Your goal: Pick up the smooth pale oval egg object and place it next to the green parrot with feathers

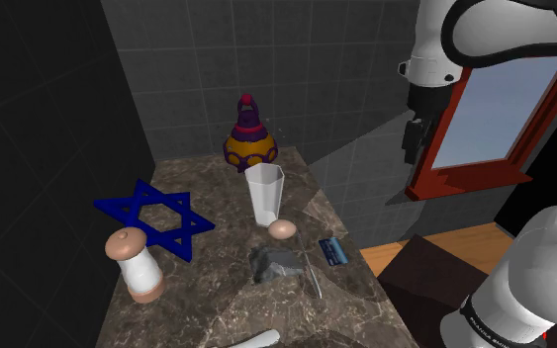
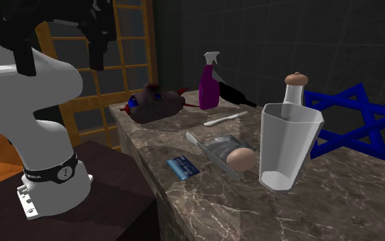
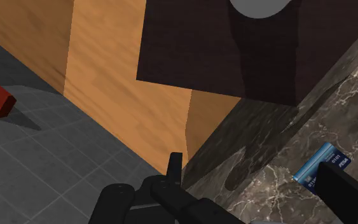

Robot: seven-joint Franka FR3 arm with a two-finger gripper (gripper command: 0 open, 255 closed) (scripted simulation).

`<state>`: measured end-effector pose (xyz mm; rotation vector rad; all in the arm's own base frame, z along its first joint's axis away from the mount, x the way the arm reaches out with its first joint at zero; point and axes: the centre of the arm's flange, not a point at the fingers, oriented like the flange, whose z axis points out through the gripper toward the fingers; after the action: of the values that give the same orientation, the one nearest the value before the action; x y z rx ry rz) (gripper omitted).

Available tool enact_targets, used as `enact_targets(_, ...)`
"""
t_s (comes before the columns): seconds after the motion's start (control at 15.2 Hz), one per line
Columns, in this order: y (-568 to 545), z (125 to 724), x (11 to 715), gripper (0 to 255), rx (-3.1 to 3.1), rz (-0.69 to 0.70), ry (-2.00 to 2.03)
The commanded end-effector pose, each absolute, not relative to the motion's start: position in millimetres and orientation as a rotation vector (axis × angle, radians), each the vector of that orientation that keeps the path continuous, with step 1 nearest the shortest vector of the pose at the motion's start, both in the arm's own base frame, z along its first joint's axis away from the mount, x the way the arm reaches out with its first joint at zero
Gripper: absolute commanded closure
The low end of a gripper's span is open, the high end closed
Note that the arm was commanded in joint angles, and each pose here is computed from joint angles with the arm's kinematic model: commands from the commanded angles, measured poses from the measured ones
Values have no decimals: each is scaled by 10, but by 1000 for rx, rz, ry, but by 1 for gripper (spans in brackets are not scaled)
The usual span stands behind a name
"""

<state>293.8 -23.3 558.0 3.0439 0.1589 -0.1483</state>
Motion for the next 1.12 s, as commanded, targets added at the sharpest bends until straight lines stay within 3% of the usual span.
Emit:
enact_targets(0.0,-233,5580,2938,0,3044,-148,159)
enact_targets(1.06,1015,4483,4190,0,3017,-146,589)
